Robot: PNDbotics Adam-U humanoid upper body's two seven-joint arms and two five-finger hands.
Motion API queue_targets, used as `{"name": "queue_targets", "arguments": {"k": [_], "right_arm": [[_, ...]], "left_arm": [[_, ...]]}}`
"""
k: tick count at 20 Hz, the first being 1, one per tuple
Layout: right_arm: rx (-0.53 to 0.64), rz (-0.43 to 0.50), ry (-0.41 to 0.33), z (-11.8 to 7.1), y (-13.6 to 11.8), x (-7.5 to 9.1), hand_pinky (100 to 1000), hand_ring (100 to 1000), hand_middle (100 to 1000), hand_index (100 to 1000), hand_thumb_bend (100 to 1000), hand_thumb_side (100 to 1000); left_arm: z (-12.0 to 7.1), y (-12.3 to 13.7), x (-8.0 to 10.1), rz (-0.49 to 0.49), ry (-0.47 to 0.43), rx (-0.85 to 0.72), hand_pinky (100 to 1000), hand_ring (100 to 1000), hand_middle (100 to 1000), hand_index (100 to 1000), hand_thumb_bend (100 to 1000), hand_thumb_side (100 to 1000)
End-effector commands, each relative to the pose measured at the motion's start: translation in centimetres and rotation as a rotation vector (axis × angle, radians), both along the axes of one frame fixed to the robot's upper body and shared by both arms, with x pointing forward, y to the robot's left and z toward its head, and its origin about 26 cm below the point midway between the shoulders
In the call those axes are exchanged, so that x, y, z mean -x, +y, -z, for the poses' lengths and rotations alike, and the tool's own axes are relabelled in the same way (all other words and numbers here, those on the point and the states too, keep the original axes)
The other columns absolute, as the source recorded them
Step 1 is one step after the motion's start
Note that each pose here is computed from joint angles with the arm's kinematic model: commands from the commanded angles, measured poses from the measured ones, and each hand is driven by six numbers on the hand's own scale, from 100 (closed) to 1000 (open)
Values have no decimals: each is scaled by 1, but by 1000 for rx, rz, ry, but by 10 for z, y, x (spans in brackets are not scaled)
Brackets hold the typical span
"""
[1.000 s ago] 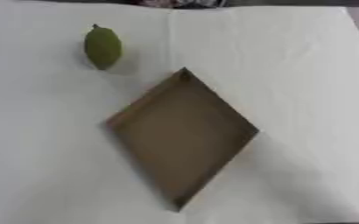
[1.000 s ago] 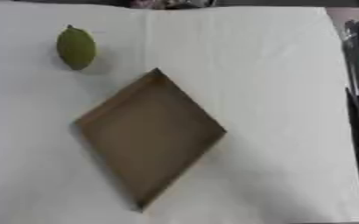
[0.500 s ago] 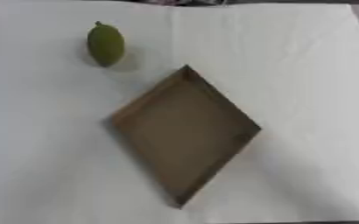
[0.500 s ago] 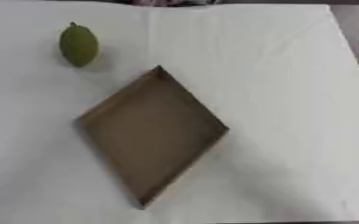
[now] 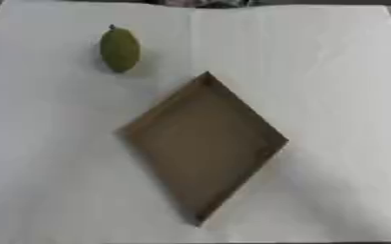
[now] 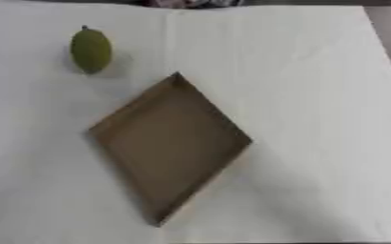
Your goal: Pick up objects on the table and place them in the box.
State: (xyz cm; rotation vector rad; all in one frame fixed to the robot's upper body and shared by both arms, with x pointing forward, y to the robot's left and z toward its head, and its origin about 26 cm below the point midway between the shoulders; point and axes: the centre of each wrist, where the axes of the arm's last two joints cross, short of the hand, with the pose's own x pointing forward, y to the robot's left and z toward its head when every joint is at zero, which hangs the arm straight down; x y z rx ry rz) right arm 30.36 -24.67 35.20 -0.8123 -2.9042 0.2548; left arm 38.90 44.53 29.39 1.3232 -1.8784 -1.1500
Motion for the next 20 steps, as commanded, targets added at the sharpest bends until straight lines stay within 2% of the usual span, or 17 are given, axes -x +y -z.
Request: {"name": "queue_targets", "arguments": {"k": [1,4,9,12,13,16,17,20], "right_arm": [[10,-15,-34,-8,2,6,776,657,769,787,100,566],[8,-23,-34,-8,3,5,776,657,769,789,100,568],[9,-30,-34,-8,4,5,776,657,769,790,100,568],[4,-36,-33,-7,6,5,777,657,768,790,100,570],[2,-36,-31,-7,6,5,777,656,768,790,100,569],[4,-34,-28,-7,5,5,777,656,768,790,100,569],[3,-37,-30,-7,6,5,777,656,766,789,100,571],[3,-41,-31,-6,6,5,777,656,766,789,100,571]], "left_arm": [[-4,-1,-11,7,52,-67,945,894,859,971,100,633],[0,-9,-27,38,105,-98,944,892,854,964,109,588],[12,-12,-47,71,213,-135,946,900,867,972,126,613],[20,-10,-55,87,281,-147,951,908,875,978,159,703],[23,-9,-57,94,304,-150,950,909,876,980,175,762],[28,-5,-61,115,355,-160,951,909,876,981,182,777],[30,-6,-63,128,372,-168,952,908,875,987,257,931],[32,-6,-66,154,410,-189,952,908,875,987,257,931]]}}
